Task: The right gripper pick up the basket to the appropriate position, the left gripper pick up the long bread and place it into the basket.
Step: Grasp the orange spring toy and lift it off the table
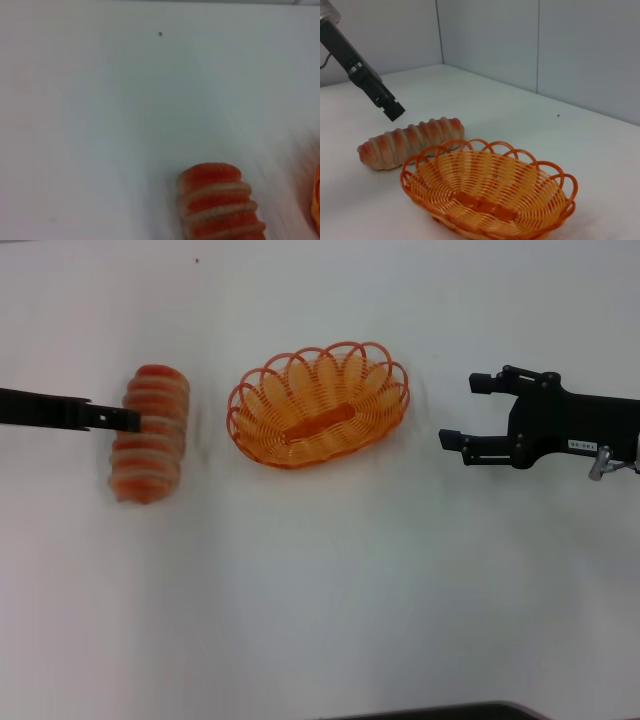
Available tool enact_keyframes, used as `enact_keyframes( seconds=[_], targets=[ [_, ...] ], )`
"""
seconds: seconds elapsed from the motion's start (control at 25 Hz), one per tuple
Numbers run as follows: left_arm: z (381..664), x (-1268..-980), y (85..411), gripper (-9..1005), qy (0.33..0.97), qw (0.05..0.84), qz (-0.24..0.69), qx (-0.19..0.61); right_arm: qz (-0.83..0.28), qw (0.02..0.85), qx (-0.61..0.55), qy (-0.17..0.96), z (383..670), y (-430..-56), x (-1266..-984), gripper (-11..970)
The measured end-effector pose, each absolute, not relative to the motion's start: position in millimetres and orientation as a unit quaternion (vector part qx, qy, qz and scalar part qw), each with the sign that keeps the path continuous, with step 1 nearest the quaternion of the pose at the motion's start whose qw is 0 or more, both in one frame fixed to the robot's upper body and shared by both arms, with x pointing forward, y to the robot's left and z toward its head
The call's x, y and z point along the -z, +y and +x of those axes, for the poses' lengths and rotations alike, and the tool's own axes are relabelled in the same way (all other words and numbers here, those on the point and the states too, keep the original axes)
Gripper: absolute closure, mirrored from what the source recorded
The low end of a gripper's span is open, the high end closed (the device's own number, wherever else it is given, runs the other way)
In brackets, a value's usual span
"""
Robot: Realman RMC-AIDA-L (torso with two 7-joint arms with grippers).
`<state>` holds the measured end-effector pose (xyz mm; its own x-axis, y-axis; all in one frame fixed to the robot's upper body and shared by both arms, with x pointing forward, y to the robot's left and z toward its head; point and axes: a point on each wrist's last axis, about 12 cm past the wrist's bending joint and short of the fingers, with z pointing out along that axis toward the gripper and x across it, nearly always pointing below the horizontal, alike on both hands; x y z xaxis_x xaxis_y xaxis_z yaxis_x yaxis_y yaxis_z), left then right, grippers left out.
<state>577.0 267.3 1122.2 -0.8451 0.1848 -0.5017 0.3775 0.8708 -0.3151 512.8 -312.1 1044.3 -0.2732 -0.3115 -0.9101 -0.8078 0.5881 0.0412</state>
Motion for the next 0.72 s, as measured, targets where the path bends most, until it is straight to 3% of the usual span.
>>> enact_keyframes(
  seconds=[0.24,0.72],
  targets=[
    [580,-1119,245,188,0.943,0.222,0.155,0.195,-0.371,0.474,-0.258,0.756,513,-312,-1043,39],
    [584,-1107,240,194,0.948,0.227,0.135,0.179,-0.370,0.473,-0.258,0.757,513,-312,-1043,40]
  ],
)
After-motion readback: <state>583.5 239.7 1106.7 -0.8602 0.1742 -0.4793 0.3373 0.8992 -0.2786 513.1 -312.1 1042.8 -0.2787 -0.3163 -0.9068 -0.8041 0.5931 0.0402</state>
